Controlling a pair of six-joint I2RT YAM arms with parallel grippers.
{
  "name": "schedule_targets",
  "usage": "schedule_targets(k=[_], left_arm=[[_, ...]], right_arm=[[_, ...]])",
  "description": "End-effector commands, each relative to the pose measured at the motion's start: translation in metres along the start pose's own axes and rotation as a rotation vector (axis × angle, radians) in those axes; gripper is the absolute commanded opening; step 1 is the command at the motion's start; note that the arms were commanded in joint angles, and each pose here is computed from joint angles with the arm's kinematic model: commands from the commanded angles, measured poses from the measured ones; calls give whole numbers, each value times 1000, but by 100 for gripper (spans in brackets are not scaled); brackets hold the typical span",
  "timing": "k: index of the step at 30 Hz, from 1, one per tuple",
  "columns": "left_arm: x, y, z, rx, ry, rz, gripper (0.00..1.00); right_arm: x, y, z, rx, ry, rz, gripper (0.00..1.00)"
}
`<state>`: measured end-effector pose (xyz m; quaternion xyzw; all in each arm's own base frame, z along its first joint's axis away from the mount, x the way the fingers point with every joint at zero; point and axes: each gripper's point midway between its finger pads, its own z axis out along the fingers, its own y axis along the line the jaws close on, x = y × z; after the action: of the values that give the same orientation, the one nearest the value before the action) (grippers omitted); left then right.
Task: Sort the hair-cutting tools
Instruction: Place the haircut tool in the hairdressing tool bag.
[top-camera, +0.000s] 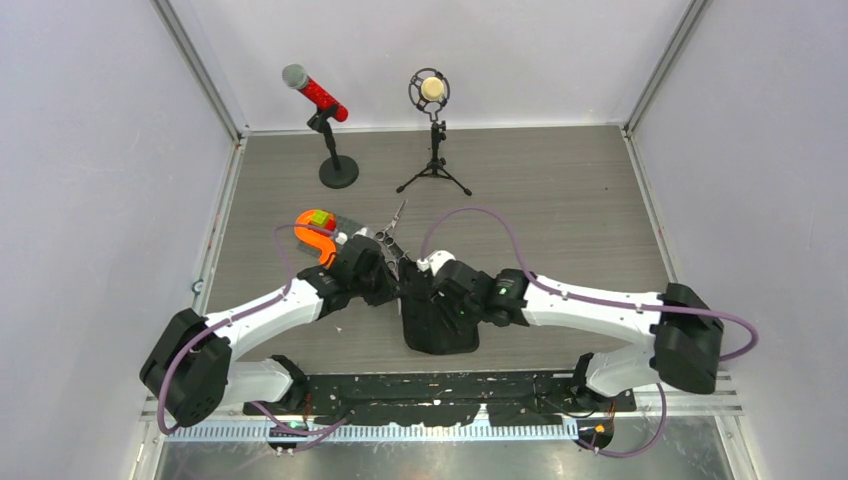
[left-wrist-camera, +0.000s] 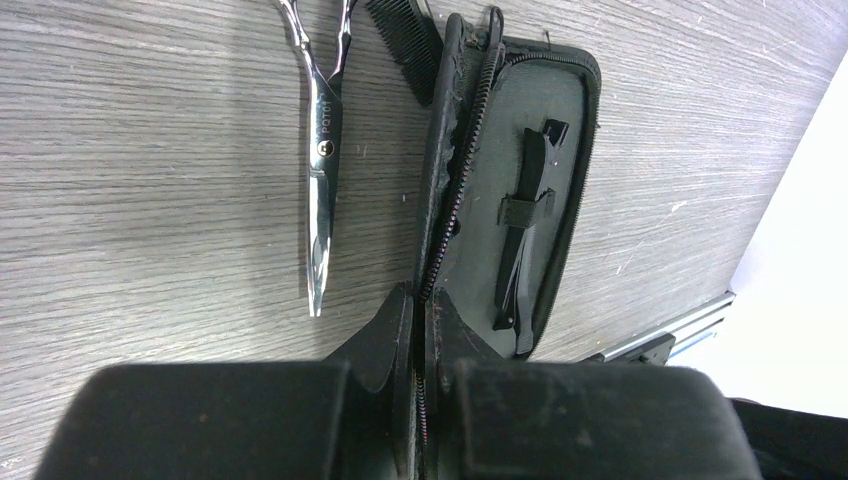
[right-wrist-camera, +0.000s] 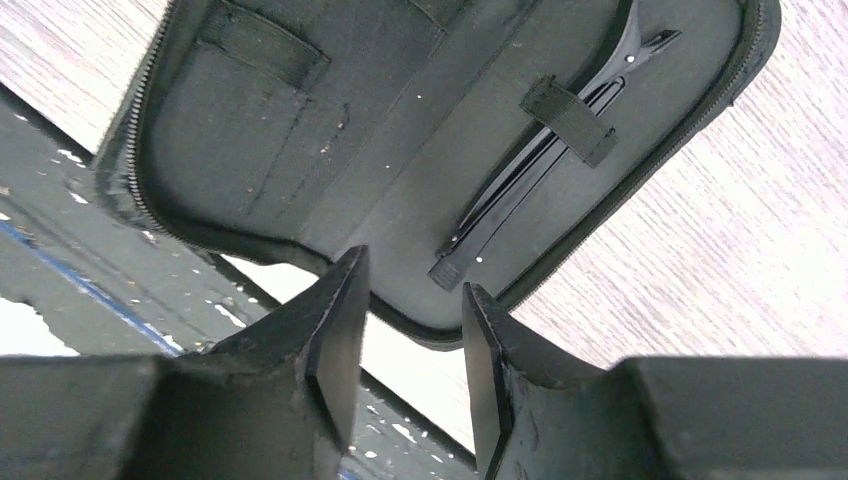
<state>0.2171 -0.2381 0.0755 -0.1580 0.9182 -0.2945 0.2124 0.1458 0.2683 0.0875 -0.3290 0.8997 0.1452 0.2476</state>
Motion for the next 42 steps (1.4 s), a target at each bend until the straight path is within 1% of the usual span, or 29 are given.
schedule_targets(k=[1, 9, 14, 20, 25, 31, 34, 37, 38, 39, 40, 41, 42], left_arm=[[-9, -15, -5, 30, -26, 27, 0], [-9, -14, -4, 24, -24, 31, 0], [-9, -14, -4, 24, -24, 36, 0], [-8, -13, -3, 23, -20, 34, 0], [-8, -13, -4, 24, -20, 35, 0], [-8, -12, -5, 21, -23, 37, 0], [-8, -12, -6, 22, -23, 37, 0], [-8, -12, -6, 23, -24, 38, 0], [-7, -11, -6, 23, -22, 37, 0], [-7, -11, -6, 24, -22, 38, 0], [-8, -12, -6, 26, -24, 39, 0], [-7, -11, -6, 26, -22, 40, 0], [-7, -12, -6, 27, -21, 40, 0]], right_arm=[[-4, -8, 2, 111, 52, -158, 38], [3, -2, 16, 165, 129, -208, 33], [14, -6, 24, 195, 178, -211, 32], [21, -7, 31, 200, 204, -209, 31], [30, -13, 37, 238, 229, -202, 31], [38, -20, 38, 265, 225, -163, 26], [37, -21, 40, 242, 193, -107, 25], [43, -23, 40, 182, 166, -41, 17], [39, -22, 44, 145, 141, -5, 16], [43, -28, 43, 130, 126, 23, 13], [36, -20, 46, 60, 86, 43, 11], [42, -27, 46, 40, 75, 71, 9], [48, -19, 51, -38, 62, 83, 8]])
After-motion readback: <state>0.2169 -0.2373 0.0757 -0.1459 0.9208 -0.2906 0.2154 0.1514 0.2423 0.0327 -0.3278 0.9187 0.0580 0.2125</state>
